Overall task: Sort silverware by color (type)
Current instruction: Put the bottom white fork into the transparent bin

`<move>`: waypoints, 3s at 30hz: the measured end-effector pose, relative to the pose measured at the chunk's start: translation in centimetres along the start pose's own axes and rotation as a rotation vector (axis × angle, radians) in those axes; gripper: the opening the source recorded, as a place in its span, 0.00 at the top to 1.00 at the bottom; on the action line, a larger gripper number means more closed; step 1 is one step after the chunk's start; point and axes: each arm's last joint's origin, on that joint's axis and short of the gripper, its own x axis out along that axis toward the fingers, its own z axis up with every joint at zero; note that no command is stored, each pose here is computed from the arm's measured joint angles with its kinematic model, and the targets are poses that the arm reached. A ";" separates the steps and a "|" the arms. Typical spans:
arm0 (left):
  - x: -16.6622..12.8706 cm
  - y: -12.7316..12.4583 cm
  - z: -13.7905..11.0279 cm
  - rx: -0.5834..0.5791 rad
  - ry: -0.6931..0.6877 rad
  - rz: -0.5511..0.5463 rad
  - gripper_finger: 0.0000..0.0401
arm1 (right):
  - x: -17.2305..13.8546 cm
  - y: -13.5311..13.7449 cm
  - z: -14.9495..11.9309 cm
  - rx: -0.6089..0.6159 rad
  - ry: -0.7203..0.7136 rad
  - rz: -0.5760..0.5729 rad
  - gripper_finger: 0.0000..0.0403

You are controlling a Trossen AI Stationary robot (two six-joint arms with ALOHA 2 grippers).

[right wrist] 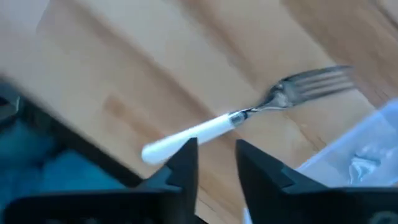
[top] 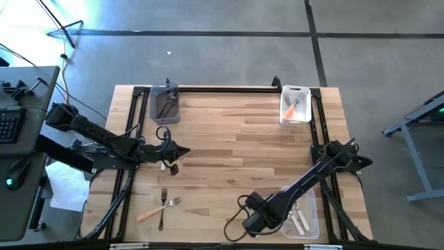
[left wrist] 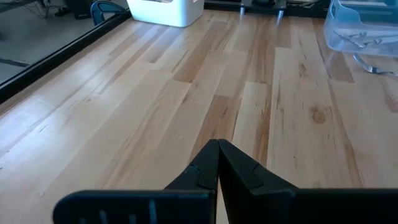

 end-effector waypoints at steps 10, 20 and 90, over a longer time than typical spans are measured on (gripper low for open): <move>0.0 0.0 0.0 -0.010 0.000 -0.001 1.00 | 1.1 -0.5 0.5 0.198 -0.061 -0.086 0.61; 0.0 0.0 0.0 -0.018 0.002 0.000 1.00 | 2.7 -0.4 0.6 0.184 -0.019 -0.128 0.67; 0.0 0.0 -0.2 -0.016 0.021 -0.011 1.00 | 1.6 -1.1 0.4 -0.445 0.132 -0.200 0.98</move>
